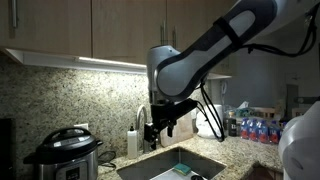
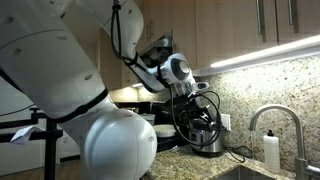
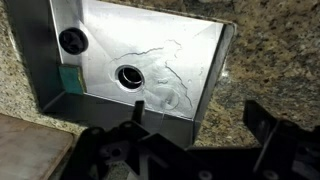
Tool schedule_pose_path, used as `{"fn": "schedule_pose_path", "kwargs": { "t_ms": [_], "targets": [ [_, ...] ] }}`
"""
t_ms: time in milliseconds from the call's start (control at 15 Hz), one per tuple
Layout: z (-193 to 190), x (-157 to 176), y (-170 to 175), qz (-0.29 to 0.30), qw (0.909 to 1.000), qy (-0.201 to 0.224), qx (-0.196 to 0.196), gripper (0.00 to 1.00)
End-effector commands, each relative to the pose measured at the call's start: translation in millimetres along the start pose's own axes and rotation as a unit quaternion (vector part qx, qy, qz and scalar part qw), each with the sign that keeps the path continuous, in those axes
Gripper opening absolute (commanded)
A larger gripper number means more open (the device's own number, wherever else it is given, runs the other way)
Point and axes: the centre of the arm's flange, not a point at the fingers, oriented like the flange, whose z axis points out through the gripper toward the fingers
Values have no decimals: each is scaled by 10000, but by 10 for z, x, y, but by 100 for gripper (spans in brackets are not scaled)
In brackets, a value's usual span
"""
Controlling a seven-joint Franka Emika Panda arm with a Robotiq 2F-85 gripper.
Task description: Close the faucet
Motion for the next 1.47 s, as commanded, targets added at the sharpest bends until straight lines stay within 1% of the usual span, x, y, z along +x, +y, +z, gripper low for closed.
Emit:
{"fn": "schedule_pose_path", "kwargs": {
  "t_ms": [0, 133, 400, 600, 800, 1000, 1133, 1267, 1400],
  "targets": [
    [0, 0, 0, 0, 10000, 0, 0, 100],
    [0, 0, 0, 0, 10000, 0, 0, 100],
    [124, 58, 138, 85, 9999, -6, 68, 100],
    [260, 118, 279, 195, 9997, -27, 122, 100],
    [457, 160, 488, 414, 9986, 126, 300, 100],
    [703, 156, 816, 828, 9955, 205, 423, 100],
    [851, 66, 1133, 1169, 9919, 69, 492, 100],
    [922, -27, 1451, 1429, 9884, -70, 502, 100],
    [907, -69, 1788, 1609, 9856, -69, 514, 100]
  ]
}}
